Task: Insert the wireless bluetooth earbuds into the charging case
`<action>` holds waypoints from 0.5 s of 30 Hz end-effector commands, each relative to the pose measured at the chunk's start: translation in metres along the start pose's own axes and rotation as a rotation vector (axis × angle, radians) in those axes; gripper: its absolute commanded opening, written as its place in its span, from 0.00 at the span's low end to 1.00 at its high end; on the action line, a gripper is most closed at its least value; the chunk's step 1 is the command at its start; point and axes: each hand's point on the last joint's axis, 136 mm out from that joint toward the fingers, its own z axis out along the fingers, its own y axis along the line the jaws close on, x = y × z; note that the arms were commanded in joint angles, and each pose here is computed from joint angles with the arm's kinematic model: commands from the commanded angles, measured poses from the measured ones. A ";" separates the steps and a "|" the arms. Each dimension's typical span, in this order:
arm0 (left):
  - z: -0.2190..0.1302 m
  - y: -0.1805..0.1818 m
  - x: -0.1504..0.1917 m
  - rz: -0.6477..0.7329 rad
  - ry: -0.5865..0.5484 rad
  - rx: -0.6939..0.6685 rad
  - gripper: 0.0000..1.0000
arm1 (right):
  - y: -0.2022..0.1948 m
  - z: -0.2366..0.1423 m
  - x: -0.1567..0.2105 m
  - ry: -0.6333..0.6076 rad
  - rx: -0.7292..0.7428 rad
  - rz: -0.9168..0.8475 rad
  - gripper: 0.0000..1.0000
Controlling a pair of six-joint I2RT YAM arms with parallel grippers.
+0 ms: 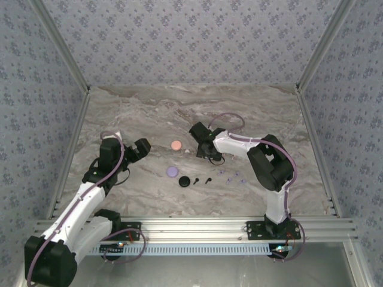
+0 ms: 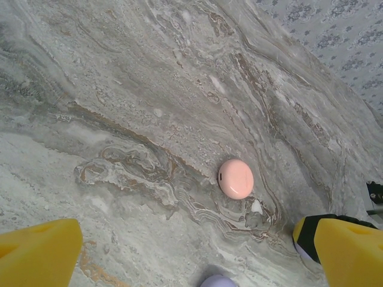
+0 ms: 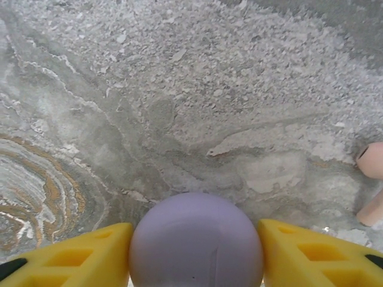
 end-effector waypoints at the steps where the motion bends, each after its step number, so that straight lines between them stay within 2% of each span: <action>1: -0.004 -0.010 -0.010 0.025 -0.020 0.012 0.99 | 0.005 0.003 0.005 0.015 -0.010 -0.010 0.54; 8: -0.009 -0.021 -0.017 0.054 -0.017 0.036 0.99 | 0.011 -0.018 -0.007 -0.064 -0.072 -0.082 0.50; 12: -0.011 -0.043 -0.020 0.107 0.028 0.114 0.99 | 0.012 -0.049 -0.022 -0.176 -0.126 -0.255 0.50; 15: -0.012 -0.070 -0.020 0.154 0.105 0.205 0.99 | 0.017 -0.081 -0.035 -0.304 -0.188 -0.419 0.50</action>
